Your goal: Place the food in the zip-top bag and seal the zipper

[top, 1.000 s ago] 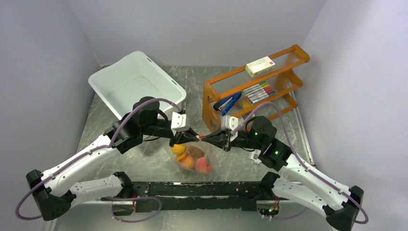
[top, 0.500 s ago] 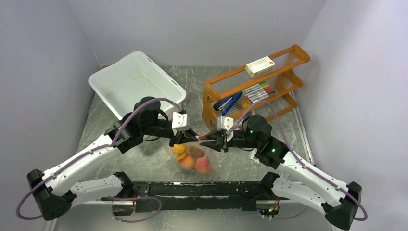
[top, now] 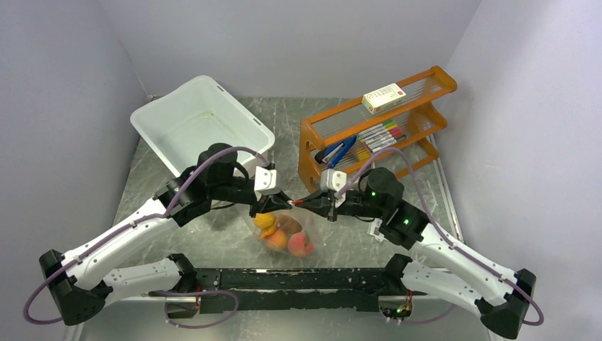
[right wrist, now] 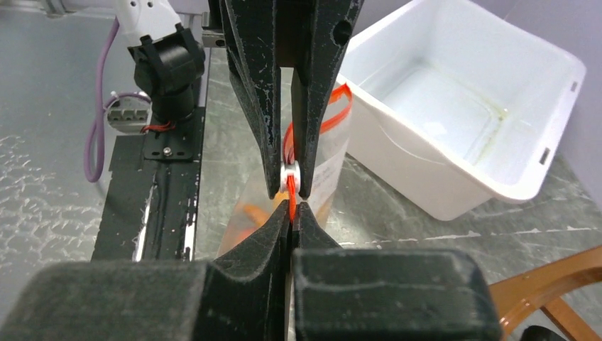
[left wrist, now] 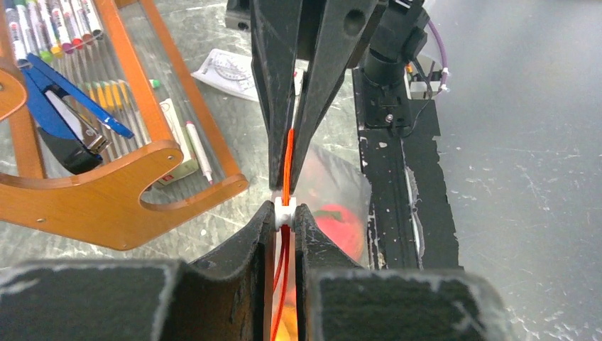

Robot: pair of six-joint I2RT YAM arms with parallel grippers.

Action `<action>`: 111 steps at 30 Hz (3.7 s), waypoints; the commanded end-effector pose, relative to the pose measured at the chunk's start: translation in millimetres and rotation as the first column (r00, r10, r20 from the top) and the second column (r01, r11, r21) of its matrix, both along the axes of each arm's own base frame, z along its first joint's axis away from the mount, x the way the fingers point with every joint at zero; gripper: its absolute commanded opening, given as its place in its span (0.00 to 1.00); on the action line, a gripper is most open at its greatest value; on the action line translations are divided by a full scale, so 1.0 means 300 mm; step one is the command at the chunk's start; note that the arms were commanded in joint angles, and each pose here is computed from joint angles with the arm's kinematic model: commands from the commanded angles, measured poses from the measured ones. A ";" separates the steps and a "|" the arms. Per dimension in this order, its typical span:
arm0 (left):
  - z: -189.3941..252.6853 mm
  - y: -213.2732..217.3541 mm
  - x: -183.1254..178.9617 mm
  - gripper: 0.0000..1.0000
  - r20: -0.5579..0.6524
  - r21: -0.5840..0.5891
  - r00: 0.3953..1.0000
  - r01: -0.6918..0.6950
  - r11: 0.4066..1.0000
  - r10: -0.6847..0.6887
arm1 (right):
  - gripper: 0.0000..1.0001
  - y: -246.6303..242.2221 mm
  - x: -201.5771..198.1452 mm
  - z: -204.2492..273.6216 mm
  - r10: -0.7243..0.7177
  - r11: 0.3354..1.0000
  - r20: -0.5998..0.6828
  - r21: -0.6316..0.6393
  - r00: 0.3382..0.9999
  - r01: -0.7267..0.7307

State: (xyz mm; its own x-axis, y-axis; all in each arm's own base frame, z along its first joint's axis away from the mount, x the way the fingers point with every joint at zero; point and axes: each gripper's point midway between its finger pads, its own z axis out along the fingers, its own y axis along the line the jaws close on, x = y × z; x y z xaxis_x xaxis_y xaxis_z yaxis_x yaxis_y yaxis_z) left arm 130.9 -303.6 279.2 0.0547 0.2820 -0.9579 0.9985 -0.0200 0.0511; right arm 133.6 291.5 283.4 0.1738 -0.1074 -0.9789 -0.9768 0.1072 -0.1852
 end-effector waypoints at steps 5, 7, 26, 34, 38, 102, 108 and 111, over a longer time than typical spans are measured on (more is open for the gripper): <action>-0.029 0.069 -0.001 0.07 0.013 0.074 0.998 -0.068 0.995 0.067 | 0.00 -0.059 -0.005 0.111 -0.078 0.990 0.076 0.122 0.994 0.068; -0.038 0.075 -0.005 0.07 0.011 0.078 0.997 -0.072 0.994 0.071 | 0.00 -0.065 -0.011 0.110 -0.077 0.990 0.074 0.127 0.994 0.067; -0.010 0.175 -0.024 0.07 0.051 0.094 0.986 -0.163 0.982 0.158 | 0.00 -0.128 -0.018 0.059 -0.148 0.982 0.032 0.119 0.988 0.144; -0.048 0.134 -0.025 0.07 0.040 0.095 0.994 -0.103 0.990 0.099 | 0.40 -0.102 -0.032 0.015 -0.103 0.994 -0.045 0.032 0.994 0.104; -0.043 0.120 -0.020 0.07 0.042 0.087 0.995 -0.092 0.992 0.089 | 0.50 -0.103 -0.034 0.031 -0.096 0.995 -0.040 -0.003 0.995 0.096; -0.022 0.340 -0.053 0.07 0.136 0.178 0.959 -0.270 0.946 0.248 | 0.00 -0.319 0.062 0.074 -0.517 0.855 0.036 0.066 0.855 0.514; 0.004 0.357 -0.056 0.07 0.153 0.148 0.951 -0.292 0.945 0.269 | 0.00 -0.329 0.057 0.060 -0.522 0.851 0.016 0.073 0.853 0.520; 0.010 0.368 -0.051 0.07 0.166 0.150 0.945 -0.308 0.940 0.283 | 0.00 -0.335 0.061 0.041 -0.533 0.846 0.013 0.053 0.846 0.531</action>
